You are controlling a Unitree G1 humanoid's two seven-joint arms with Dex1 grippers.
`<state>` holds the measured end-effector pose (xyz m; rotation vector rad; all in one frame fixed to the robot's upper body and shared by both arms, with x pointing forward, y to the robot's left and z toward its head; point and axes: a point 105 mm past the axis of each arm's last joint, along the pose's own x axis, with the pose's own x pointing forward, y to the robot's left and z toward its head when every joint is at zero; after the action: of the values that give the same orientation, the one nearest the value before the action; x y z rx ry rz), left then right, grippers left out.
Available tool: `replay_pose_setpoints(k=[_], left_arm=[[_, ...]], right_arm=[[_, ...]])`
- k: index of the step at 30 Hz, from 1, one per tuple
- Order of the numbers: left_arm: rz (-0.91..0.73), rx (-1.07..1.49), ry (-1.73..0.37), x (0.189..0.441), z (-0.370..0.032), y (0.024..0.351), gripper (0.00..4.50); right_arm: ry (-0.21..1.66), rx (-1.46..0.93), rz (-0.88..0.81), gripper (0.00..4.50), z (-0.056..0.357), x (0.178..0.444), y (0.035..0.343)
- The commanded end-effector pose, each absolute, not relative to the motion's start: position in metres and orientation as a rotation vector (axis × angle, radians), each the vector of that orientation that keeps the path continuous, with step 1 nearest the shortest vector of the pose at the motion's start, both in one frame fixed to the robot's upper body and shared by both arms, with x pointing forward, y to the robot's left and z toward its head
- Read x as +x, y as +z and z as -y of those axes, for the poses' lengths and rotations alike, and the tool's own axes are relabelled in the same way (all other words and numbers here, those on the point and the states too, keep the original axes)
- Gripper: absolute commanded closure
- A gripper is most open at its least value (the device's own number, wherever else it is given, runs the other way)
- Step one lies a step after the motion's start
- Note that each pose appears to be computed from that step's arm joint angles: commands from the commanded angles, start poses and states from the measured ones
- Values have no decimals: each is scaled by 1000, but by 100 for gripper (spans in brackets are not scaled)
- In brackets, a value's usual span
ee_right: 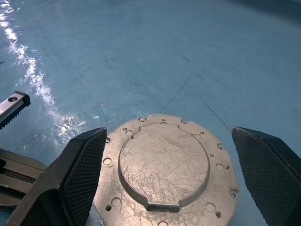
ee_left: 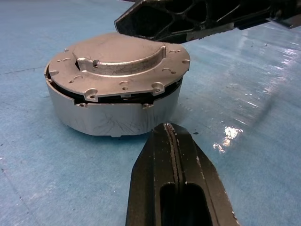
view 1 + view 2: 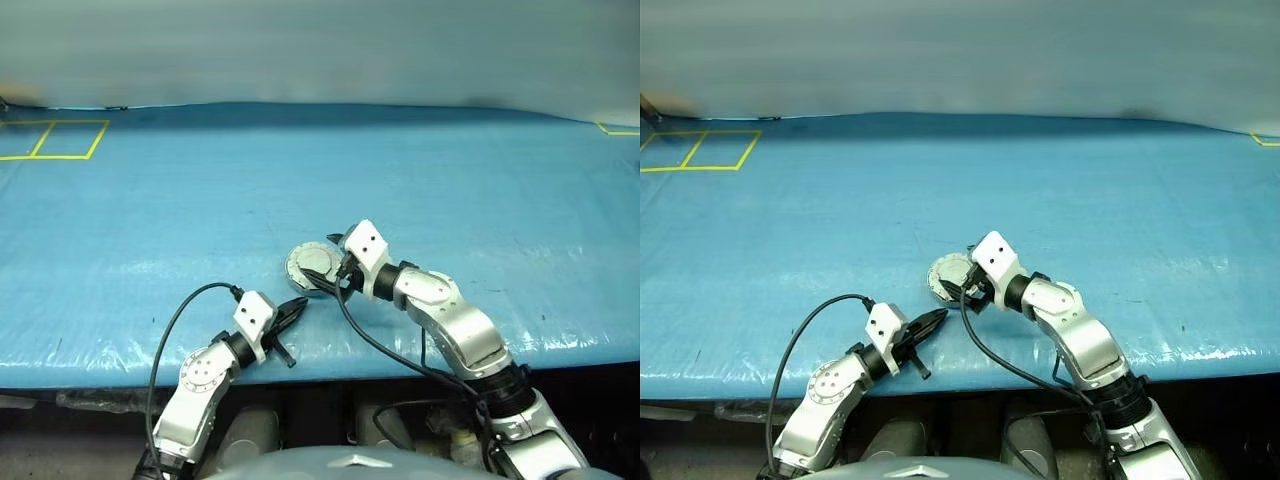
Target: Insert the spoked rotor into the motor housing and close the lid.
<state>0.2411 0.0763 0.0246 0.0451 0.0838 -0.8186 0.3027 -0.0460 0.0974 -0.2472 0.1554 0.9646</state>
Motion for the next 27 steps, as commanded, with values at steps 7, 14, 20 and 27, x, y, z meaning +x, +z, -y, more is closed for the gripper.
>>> replay_pose_setpoints(k=[7, 14, 20, 27], left_arm=[[-23, 46, -814, 242, -76, 38, 450], [-24, 45, -801, 241, -77, 38, 450], [-23, 40, -803, 241, -76, 38, 450], [-27, 40, -808, 240, -76, 36, 450]], right_arm=[[1079, -303, -157, 3, 39, 309, 98], [1067, -364, -161, 3, 42, 311, 85], [1040, -392, -133, 59, 42, 314, 83], [1039, -357, -149, 291, 41, 310, 83]])
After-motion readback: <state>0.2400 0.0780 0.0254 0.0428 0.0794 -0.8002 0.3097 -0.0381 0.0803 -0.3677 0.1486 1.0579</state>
